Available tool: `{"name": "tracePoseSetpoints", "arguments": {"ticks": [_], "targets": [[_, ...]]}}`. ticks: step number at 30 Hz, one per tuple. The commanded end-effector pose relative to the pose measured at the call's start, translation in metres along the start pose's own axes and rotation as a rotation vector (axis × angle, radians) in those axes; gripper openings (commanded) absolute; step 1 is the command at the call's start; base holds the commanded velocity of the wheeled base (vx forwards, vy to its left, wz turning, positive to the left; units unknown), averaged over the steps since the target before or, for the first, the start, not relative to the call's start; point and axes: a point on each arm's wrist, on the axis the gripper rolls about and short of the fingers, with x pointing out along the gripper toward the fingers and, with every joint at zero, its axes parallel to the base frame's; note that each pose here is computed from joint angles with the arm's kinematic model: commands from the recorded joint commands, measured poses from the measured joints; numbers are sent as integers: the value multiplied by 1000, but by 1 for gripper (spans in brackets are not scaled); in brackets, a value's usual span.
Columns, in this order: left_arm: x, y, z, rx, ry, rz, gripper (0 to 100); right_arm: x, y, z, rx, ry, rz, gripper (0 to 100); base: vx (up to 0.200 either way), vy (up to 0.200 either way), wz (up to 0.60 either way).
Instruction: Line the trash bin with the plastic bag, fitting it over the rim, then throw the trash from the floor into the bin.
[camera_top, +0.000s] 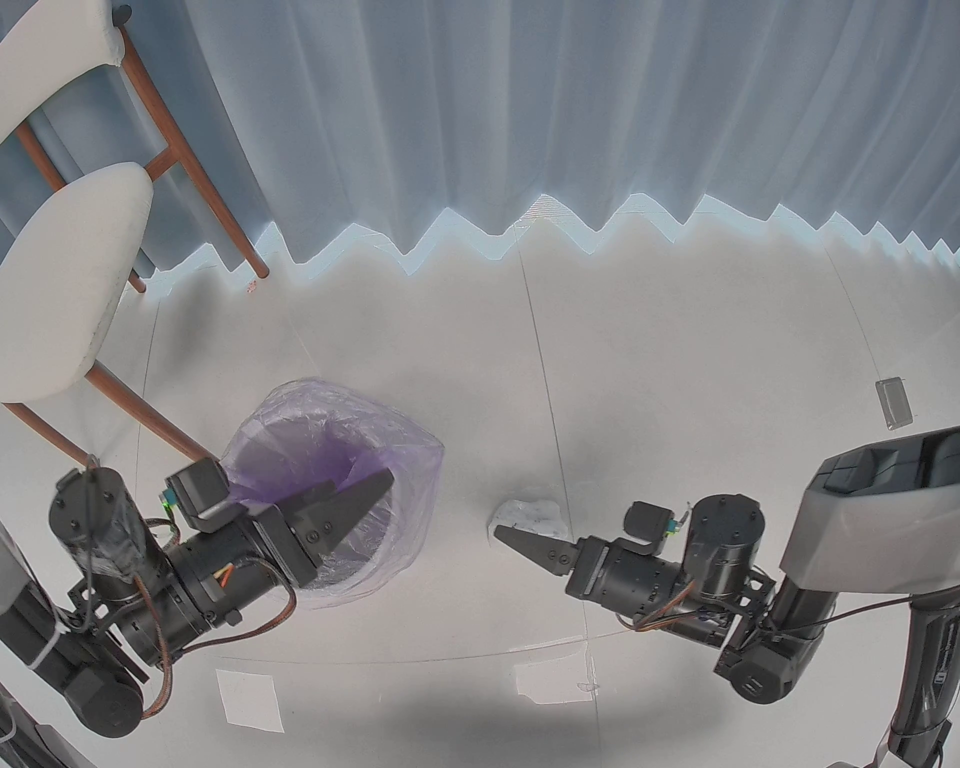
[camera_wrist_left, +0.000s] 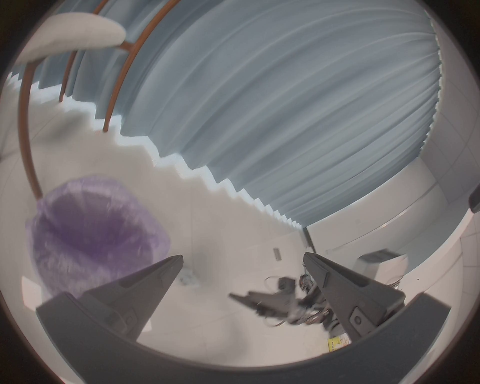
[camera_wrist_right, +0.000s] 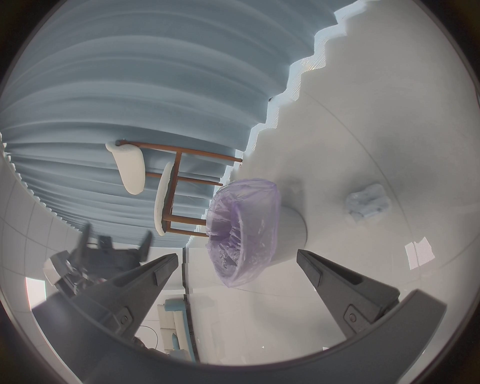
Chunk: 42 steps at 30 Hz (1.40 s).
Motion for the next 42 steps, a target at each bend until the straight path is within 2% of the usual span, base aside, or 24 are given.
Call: {"name": "tracePoseSetpoints", "arguments": {"ticks": [1,3,4,5,6,7,8,9,13,19,24,26,29,32,35,37,42], "targets": [[8,39,-51,-76,225,157,100,-54,19,33,12,-105,-4,100,0,0,0],[6,45,-60,-88,262,192,100,-60,19,39,10,-129,-9,100,0,0,0],[-1,55,-65,-102,288,252,100,-69,19,46,8,-157,-17,100,0,0,0],[-6,58,-65,-109,291,276,100,-72,19,48,8,-166,-19,100,0,0,0],[-7,59,-64,-110,289,280,100,-72,19,49,8,-168,-21,100,0,0,0],[-16,66,-63,-113,289,328,100,-77,19,51,14,-174,-23,100,0,0,0],[-16,66,-63,-113,289,328,100,-77,19,51,14,-174,-23,100,0,0,0],[-29,72,-60,-105,292,381,100,-79,17,46,24,-143,-23,100,0,0,0],[-38,86,-46,-105,216,459,100,-79,19,38,30,-105,-17,100,0,0,0],[-43,88,-37,-86,173,469,100,-86,29,47,13,-146,17,100,0,0,0],[-55,109,-31,-44,180,523,100,-90,33,56,3,-182,31,100,0,0,0],[-60,117,-28,-28,206,485,100,-91,34,57,1,-182,36,100,0,0,0],[-68,132,-33,-59,282,396,100,-91,33,55,2,-172,34,100,0,0,0],[-70,148,-50,-75,384,345,100,-91,33,54,3,-167,34,100,0,0,0],[-72,163,-74,-19,500,330,100,-91,35,56,1,-175,40,100,0,0,0],[-73,169,-86,-20,553,322,100,-91,35,56,0,-177,40,100,0,0,0],[-74,171,-89,-105,557,240,100,-91,34,57,0,-179,39,100,0,0,0]]}}
